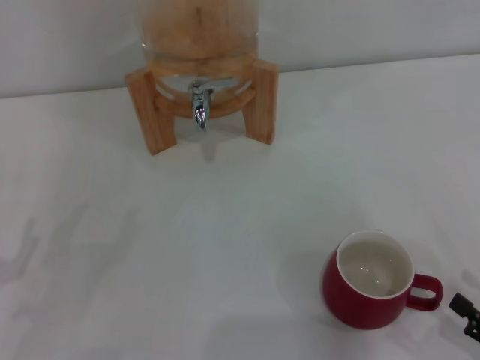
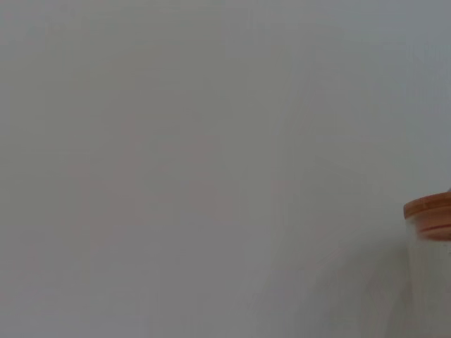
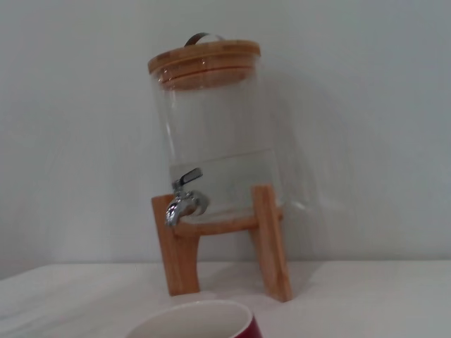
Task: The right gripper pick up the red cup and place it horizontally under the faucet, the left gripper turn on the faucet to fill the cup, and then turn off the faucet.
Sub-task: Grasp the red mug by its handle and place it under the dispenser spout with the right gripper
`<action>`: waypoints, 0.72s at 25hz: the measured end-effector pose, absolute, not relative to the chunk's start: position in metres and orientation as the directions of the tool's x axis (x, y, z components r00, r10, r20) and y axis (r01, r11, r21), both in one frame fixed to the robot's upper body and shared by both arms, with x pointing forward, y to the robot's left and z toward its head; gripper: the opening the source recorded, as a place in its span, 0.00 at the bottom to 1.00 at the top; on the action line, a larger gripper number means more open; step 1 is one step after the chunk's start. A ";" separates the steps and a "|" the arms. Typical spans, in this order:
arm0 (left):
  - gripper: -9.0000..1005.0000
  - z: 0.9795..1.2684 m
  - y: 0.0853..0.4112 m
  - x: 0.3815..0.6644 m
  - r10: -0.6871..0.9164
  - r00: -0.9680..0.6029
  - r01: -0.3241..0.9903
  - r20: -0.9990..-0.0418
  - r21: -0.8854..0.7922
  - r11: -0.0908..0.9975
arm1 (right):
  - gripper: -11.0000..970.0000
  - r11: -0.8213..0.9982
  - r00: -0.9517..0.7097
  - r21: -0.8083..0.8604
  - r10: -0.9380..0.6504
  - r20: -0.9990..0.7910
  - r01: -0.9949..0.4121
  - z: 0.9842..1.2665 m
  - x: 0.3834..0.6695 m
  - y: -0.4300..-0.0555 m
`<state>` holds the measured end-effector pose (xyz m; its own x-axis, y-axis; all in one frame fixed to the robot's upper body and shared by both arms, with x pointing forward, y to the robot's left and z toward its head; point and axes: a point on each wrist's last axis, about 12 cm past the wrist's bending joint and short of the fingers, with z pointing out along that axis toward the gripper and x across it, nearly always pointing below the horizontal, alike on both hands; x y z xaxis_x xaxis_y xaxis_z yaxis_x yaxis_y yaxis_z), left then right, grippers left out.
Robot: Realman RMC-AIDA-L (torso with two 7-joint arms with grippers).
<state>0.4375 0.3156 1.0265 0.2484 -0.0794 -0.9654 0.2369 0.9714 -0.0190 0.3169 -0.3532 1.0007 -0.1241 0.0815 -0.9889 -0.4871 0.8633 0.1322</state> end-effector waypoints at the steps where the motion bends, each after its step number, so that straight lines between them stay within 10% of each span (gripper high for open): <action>1: 0.84 1.027 0.316 0.438 -0.079 0.249 0.237 -0.965 -0.019 0.971 | 0.84 0.861 -0.128 0.134 0.081 -0.988 -0.491 1.000 0.317 -0.353; 18: 0.84 1.027 0.316 0.437 -0.079 0.251 0.238 -0.965 -0.018 0.971 | 0.84 0.869 -0.138 0.120 0.061 -0.989 -0.480 0.995 0.325 -0.350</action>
